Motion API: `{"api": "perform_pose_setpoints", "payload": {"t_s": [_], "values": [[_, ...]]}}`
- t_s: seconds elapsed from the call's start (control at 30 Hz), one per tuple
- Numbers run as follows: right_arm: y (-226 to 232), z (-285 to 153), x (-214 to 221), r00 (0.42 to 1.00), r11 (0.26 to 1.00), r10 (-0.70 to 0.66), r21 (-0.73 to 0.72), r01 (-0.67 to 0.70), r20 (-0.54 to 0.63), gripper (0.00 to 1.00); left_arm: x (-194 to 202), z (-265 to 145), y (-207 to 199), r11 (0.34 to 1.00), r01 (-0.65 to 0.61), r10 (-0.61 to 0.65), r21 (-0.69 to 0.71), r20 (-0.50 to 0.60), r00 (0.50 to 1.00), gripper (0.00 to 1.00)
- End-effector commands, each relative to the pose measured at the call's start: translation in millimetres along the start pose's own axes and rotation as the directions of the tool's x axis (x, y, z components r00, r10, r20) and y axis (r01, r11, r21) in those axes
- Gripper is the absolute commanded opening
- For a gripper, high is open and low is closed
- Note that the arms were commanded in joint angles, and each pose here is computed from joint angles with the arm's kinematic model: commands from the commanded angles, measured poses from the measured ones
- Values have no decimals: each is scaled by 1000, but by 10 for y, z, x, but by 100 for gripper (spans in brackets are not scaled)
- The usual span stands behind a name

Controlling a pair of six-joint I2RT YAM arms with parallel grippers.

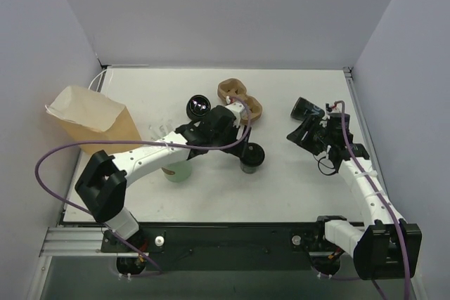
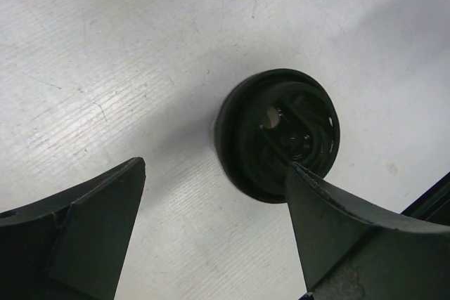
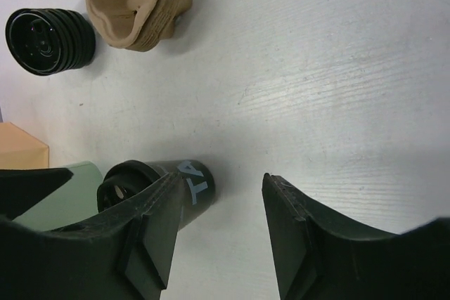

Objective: Pack the takeout coffee

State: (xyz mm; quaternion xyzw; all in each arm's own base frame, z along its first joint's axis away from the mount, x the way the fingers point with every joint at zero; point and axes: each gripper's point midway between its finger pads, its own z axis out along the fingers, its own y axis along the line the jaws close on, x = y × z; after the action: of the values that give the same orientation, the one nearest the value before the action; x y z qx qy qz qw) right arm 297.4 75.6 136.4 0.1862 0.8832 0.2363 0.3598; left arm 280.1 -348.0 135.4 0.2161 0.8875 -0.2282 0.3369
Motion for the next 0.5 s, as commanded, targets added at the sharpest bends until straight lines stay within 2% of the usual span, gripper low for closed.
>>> {"api": "perform_pose_setpoints", "payload": {"t_s": [0.0, 0.1, 0.23, 0.3, 0.33, 0.37, 0.43, 0.47], "values": [[-30, -44, -85, 999, 999, -38, 33, 37, 14, 50, -224, -275, 43, 1000, -6, 6, -1, 62, 998, 91], [-115, -49, -276, 993, 991, -91, 104, 84, 69, 52, -252, -327, 67, 1000, -13, 12, 3, 57, 998, 91], [-200, -19, -826, 968, 956, -191, 256, 145, 163, 55, -303, -477, 100, 998, -67, 68, -18, 51, 996, 91], [-253, 20, -1032, 957, 932, -230, 322, 164, 177, 58, -281, -563, 160, 993, -110, 111, -40, 32, 993, 91], [-310, 140, -1043, 960, 921, -244, 343, 184, 139, 59, -322, -640, 163, 991, -124, 126, -42, 44, 991, 91], [-224, 142, -1222, 949, 917, -272, 343, 205, 160, 60, -326, -682, 175, 988, -146, 148, -45, 43, 988, 91], [-345, 270, -1307, 935, 875, -338, 402, 270, 107, 63, -326, -812, 190, 985, -167, 170, -48, 47, 984, 93], [-272, 272, -1459, 920, 864, -375, 403, 301, 117, 66, -316, -858, 194, 982, -182, 185, -45, 49, 982, 93]]}}
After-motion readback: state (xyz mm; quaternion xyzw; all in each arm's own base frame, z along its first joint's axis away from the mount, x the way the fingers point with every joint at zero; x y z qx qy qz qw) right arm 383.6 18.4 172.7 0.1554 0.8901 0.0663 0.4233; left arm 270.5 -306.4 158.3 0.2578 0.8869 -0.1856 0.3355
